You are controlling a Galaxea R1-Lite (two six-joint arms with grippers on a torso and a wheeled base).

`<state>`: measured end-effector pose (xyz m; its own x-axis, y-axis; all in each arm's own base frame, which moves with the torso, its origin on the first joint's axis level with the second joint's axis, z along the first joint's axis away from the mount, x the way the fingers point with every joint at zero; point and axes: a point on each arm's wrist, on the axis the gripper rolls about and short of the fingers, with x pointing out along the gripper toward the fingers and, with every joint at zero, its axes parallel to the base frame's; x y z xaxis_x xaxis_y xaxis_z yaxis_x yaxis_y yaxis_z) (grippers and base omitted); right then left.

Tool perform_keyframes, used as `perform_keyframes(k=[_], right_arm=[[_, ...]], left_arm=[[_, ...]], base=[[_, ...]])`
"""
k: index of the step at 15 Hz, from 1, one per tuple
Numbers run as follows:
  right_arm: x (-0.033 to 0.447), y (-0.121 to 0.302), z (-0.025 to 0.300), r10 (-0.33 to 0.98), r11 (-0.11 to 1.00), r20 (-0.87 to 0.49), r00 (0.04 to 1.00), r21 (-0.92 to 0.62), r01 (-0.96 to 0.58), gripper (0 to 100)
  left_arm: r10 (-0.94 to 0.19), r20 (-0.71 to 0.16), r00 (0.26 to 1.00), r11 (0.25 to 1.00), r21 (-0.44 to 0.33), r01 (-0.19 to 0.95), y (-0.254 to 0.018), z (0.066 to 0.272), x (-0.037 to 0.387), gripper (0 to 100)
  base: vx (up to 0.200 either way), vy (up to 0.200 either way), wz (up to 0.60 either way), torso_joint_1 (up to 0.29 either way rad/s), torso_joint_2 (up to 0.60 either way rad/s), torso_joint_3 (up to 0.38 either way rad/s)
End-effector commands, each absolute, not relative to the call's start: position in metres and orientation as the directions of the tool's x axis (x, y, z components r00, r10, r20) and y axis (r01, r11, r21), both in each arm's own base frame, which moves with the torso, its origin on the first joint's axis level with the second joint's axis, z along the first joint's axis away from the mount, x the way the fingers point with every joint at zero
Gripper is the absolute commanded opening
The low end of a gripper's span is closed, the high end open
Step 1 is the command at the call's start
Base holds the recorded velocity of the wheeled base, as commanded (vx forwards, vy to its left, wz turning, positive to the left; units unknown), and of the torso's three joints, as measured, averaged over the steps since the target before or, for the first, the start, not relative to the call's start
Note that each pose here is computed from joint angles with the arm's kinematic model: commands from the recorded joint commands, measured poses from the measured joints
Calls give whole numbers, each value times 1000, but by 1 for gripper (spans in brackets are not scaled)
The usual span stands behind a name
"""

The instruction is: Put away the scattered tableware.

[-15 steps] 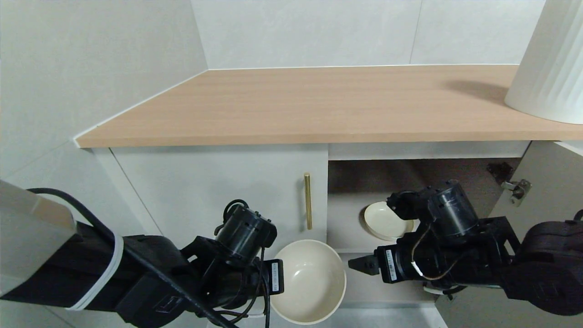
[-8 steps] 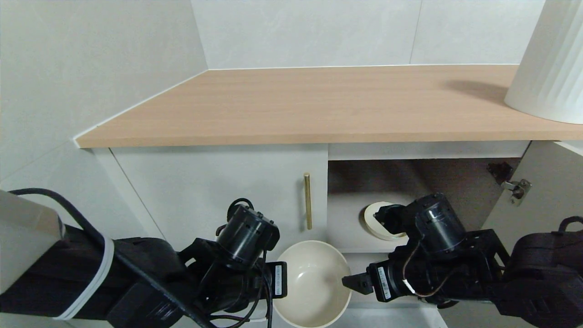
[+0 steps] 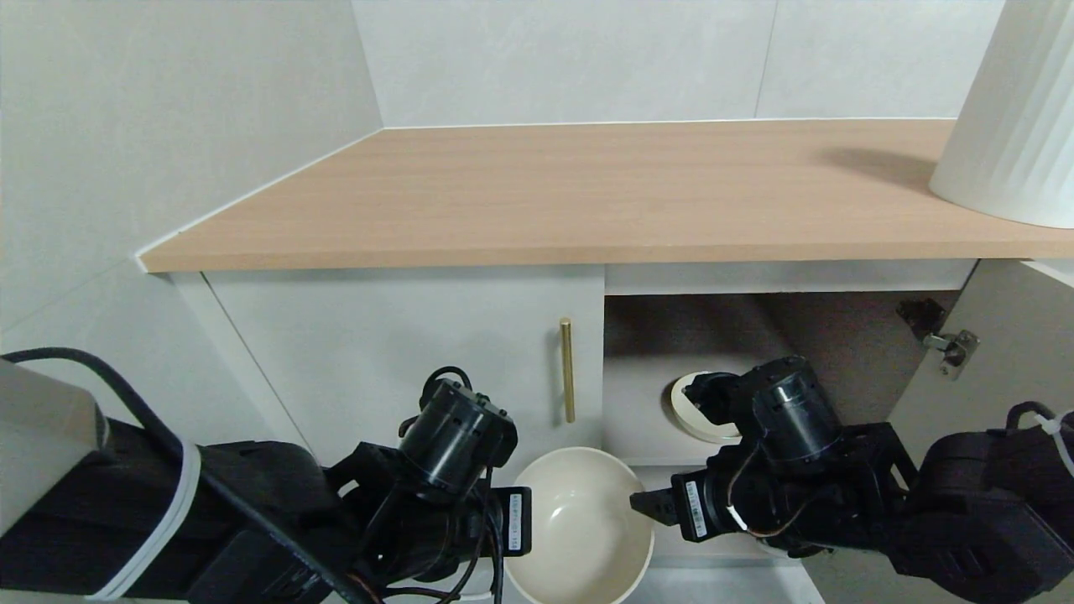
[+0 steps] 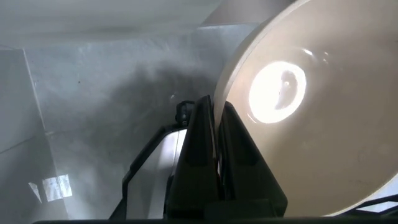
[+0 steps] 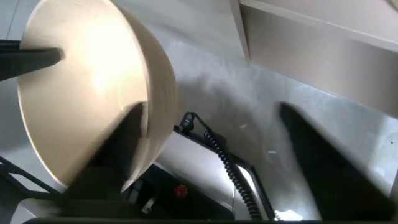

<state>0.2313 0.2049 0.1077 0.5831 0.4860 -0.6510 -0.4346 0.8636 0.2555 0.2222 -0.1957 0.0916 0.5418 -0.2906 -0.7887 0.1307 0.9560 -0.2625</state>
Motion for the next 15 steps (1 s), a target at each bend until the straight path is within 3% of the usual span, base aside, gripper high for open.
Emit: perform_keyframes(k=[1, 12, 13, 15], right_arm=[[232, 205, 105, 483, 865, -656, 580, 253, -434, 0], [232, 205, 105, 481, 866, -656, 581, 252, -432, 0], [232, 205, 105, 482, 865, -656, 580, 253, -432, 0], [232, 205, 106, 481, 866, -655, 582, 253, -432, 0]], left_arm=[[-291, -788, 542, 956, -263, 131, -196, 92, 222, 0], [-289, -790, 541, 956, -261, 131, -196, 91, 222, 0], [-286, -794, 537, 957, -259, 128, -195, 91, 222, 100], [-288, -792, 539, 957, -260, 129, -195, 92, 222, 100]], base=[[0, 0, 0, 0, 0, 0], [0, 0, 0, 0, 0, 0], [0, 0, 0, 0, 0, 0], [0, 0, 0, 0, 0, 0]])
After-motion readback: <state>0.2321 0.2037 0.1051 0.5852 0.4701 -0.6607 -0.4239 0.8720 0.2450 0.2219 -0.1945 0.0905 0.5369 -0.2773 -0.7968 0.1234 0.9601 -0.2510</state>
